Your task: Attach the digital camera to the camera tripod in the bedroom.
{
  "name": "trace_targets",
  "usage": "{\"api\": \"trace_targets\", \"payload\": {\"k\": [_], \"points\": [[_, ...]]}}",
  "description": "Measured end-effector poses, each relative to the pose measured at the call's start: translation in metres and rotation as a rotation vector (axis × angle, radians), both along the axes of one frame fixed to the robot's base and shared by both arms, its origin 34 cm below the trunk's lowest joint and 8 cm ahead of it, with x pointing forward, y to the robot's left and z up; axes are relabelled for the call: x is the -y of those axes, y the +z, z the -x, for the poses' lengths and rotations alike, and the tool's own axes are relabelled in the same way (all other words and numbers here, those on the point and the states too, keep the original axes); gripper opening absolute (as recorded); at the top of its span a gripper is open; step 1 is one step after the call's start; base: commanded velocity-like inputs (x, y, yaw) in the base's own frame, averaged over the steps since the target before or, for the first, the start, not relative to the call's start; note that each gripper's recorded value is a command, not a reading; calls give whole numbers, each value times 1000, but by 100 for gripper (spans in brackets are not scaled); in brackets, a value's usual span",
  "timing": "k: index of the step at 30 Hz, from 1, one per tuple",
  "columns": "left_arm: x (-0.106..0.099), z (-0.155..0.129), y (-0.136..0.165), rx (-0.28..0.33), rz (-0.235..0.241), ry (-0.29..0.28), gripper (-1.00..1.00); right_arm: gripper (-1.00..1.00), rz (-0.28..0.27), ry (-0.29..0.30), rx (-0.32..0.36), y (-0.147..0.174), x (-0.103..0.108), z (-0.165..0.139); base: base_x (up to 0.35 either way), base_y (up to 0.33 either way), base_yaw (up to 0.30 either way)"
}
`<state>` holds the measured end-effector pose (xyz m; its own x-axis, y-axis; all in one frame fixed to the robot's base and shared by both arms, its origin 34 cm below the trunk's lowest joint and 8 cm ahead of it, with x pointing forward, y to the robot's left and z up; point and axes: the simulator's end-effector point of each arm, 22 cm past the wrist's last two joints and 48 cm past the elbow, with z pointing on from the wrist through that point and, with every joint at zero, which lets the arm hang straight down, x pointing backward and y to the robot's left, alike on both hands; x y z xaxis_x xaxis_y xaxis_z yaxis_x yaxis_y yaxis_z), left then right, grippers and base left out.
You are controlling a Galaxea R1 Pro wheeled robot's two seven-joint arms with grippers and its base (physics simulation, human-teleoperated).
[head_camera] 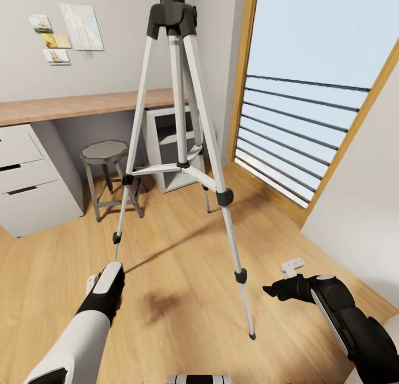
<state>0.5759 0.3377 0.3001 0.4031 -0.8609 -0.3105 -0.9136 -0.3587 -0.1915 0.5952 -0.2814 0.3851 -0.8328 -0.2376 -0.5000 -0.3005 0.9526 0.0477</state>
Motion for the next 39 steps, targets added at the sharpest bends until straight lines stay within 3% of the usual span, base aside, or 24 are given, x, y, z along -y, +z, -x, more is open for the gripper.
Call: {"api": "trace_targets", "payload": {"k": [10,28,39], "points": [[15,-26,5,-2,5,-29,100,100,2,1,-47,-24,0,11,0,0,0],[20,-54,-7,-18,10,-38,100,100,0,0,-114,-60,-1,23,0,0,0],[21,-58,-25,-47,14,-44,100,100,1,-68,-139,-76,23,21,0,0,0]]}}
